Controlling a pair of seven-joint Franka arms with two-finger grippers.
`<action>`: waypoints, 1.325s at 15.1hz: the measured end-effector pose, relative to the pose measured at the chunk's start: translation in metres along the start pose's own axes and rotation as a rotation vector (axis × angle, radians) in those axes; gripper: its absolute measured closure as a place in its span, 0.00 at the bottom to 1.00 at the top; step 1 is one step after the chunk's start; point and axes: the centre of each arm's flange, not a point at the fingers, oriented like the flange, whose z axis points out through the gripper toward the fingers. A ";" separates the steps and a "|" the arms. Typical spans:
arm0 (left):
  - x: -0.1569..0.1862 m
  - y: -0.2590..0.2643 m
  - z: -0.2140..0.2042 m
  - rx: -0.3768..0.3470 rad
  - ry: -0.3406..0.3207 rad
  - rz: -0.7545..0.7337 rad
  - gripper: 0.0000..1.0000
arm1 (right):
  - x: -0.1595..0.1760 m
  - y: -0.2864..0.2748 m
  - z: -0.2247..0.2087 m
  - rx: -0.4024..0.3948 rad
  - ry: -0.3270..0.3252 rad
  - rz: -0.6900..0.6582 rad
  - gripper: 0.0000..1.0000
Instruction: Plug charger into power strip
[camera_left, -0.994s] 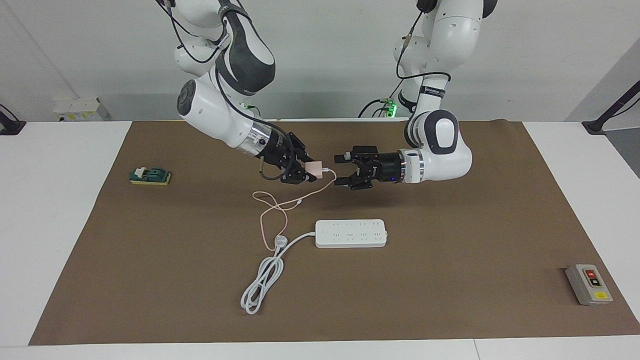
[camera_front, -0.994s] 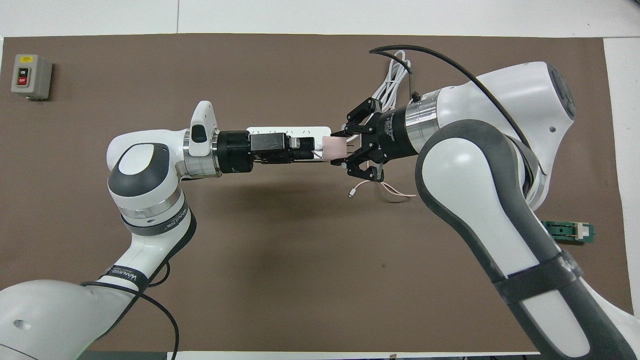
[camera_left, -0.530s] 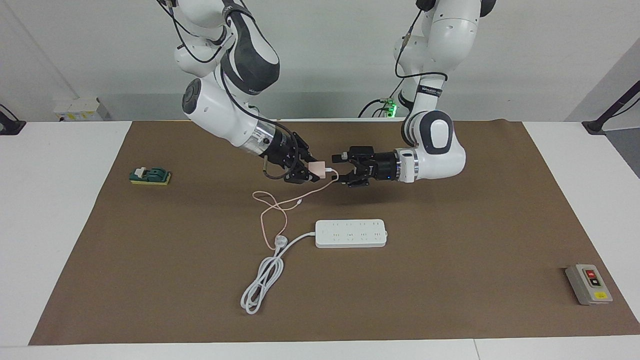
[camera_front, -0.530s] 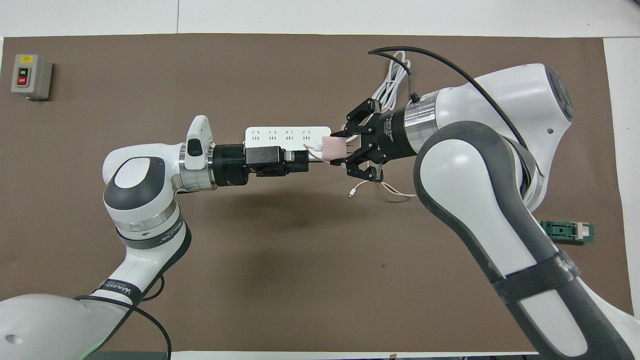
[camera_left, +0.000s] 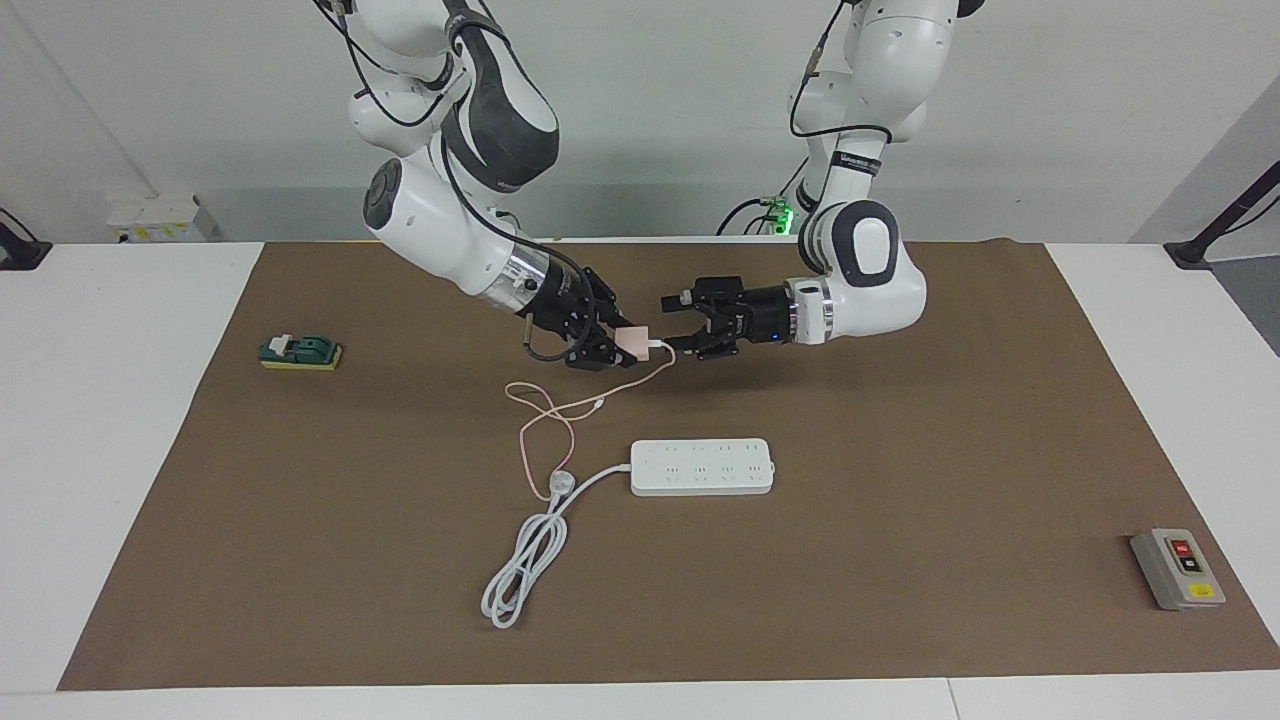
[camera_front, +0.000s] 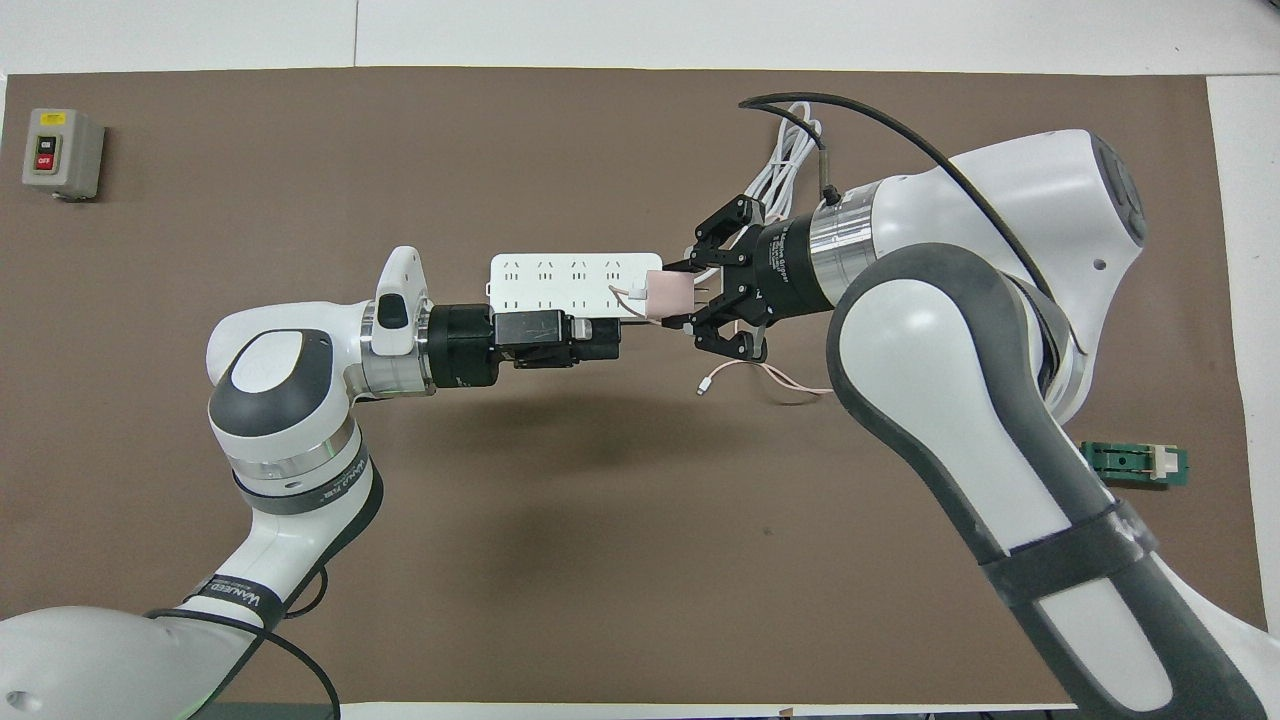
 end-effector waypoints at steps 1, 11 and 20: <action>-0.003 0.002 0.008 0.008 0.008 0.001 0.00 | 0.000 -0.001 0.000 0.005 0.000 0.001 0.53; 0.023 0.042 0.015 -0.007 0.075 0.011 0.00 | -0.001 0.000 0.002 0.015 0.002 -0.001 0.53; 0.051 0.046 0.021 -0.007 0.100 -0.010 0.00 | -0.001 0.001 0.002 0.022 0.001 -0.002 0.53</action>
